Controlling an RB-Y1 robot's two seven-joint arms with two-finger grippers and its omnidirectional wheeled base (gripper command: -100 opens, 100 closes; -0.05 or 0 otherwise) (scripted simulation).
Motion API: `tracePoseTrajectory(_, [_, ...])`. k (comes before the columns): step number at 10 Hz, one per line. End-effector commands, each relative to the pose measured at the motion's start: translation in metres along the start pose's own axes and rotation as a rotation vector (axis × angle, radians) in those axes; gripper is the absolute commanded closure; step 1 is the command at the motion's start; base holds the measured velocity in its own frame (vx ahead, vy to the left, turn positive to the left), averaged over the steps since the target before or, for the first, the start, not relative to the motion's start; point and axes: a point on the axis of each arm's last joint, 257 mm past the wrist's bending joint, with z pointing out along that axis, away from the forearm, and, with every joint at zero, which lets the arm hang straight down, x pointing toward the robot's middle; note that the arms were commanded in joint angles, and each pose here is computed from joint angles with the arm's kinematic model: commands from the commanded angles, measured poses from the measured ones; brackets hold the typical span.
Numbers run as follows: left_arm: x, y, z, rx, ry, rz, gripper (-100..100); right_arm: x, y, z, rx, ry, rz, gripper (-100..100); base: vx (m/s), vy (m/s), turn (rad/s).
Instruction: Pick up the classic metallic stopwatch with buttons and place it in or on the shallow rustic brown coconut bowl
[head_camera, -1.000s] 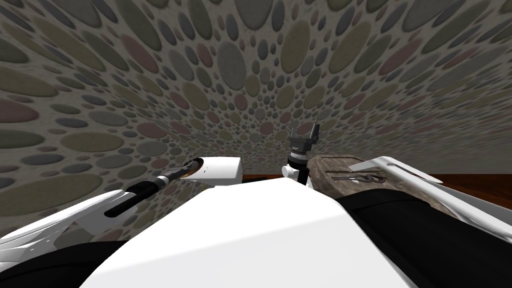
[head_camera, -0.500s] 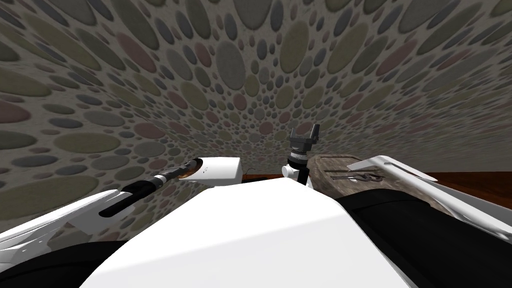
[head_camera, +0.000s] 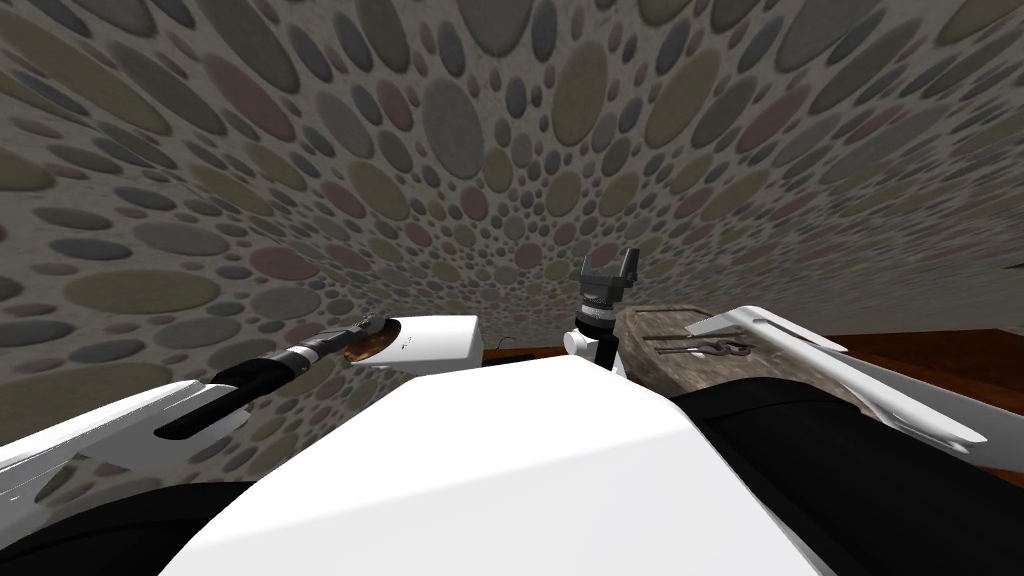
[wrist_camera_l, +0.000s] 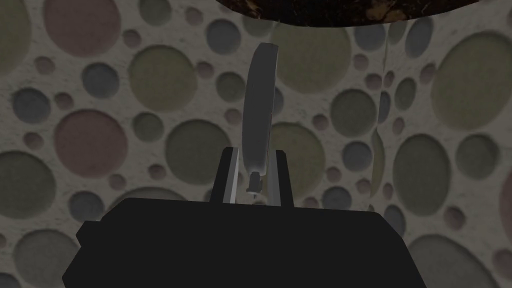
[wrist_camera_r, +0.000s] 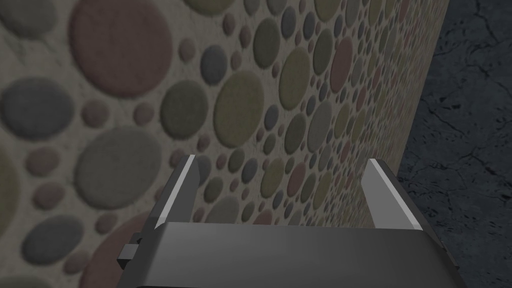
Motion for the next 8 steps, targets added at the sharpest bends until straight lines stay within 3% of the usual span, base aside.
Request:
tracePoseTrajectory(1, [-0.011, 0.003, -0.003, 0.002, -0.021, 0.003, 100, 0.000, 0.000, 0.000, 0.000, 0.000, 0.000, 0, -0.010, -0.006, -0.034])
tracePoseTrajectory(6, [-0.053, 0.006, -0.010, 0.008, -0.100, 0.018, 100, 0.000, 0.000, 0.000, 0.000, 0.000, 0.000, 0, -0.016, -0.010, -0.053])
tracePoseTrajectory(8, [-0.049, 0.000, -0.002, 0.007, -0.096, 0.008, 100, 0.000, 0.000, 0.000, 0.000, 0.000, 0.000, 0, 0.012, 0.011, 0.057])
